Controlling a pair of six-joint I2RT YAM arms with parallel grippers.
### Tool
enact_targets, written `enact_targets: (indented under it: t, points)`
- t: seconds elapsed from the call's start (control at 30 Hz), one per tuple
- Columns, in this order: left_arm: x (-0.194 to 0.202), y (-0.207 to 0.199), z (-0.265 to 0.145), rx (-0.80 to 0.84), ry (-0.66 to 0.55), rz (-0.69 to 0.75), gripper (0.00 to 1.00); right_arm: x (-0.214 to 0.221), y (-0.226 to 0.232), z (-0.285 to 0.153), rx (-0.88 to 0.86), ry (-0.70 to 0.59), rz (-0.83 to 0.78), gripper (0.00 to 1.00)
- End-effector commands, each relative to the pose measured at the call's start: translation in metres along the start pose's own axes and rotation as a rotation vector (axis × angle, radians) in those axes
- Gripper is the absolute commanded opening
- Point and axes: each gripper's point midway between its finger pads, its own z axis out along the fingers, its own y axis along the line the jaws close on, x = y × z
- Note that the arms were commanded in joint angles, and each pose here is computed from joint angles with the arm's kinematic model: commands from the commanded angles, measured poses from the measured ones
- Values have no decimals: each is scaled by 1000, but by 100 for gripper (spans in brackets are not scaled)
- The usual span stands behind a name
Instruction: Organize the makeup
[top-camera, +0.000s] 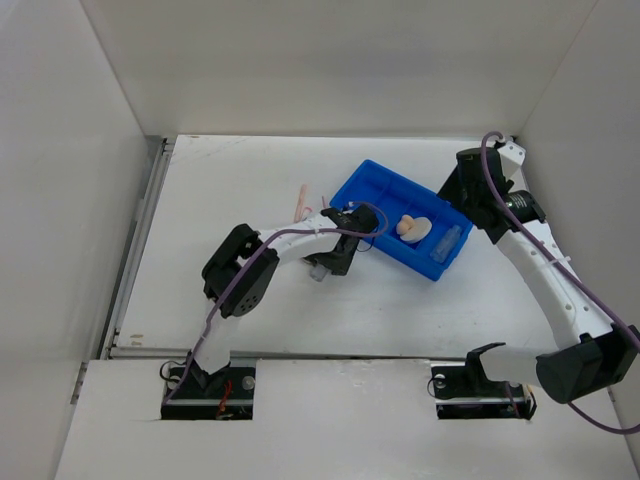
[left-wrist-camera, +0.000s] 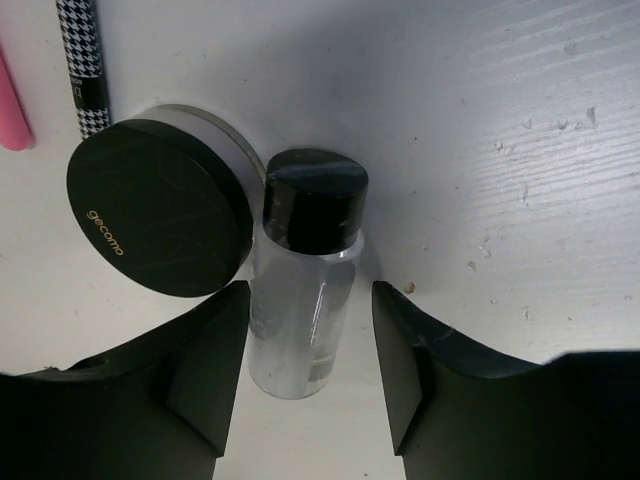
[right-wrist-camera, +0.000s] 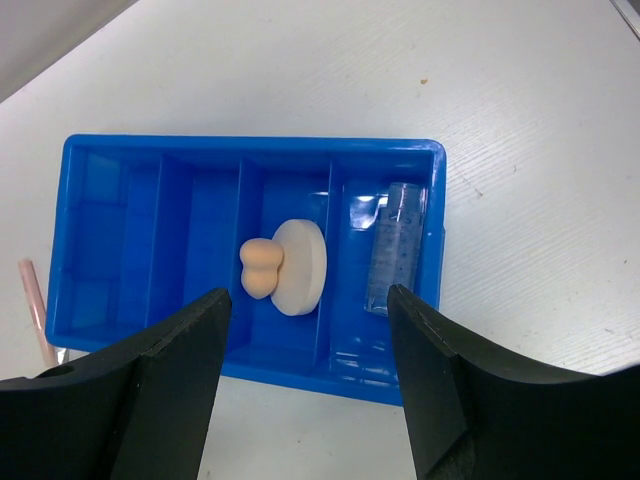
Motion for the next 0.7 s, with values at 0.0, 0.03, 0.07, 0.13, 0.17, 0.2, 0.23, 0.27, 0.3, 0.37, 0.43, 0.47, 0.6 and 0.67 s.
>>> enact_targets:
  t: [0.0,0.03,0.07,0.13,0.17,0.2,0.23,0.27,0.3,0.37,0.43,0.47,0.6,0.67]
  points:
    - [-7,-3,-1,10,-23,-24,48,-3,-4,-3,3,-14,-4,70]
    - [-7,-3,-1,10,-23,-24,45,-2,-2,-3,-4,-8,-4,70]
    - [-9,-4,0,14,-30,-27,44,-2,-2,-3,-4,-8,-4,70]
    - [-8,-8,-1,33,-22,-27,41,-4,-3,-5,-9,-14,0,70]
    - [-8,-8,-1,33,-21,-27,37,-4,-3,-5,-9,-14,0,70]
    - [-8,-8,-1,33,-21,-27,33,-4,-3,-5,-9,-14,0,70]
    - [-7,-9,-1,41,-18,-26,27,-6,-3,-8,-15,-21,6,70]
    - [-9,-9,-5,46,-28,-30,16,-9,-4,-10,-8,-27,6,70]
    - [-12,-6,-15,53,-41,-35,10,-10,-6,-10,1,-34,6,70]
    - [-11,-2,-30,70,-56,-42,2,-14,-9,-14,6,-45,0,70]
    - [-13,8,-62,103,-98,-49,0,-14,-12,-14,19,-45,-4,70]
    - [-13,11,-75,120,-113,-55,0,-16,-12,-16,14,-51,0,70]
    - [-29,20,-138,219,-212,1,0,-18,-17,-13,15,-37,20,70]
    - [-42,16,-156,260,-245,32,0,-19,-15,-12,0,-33,31,70]
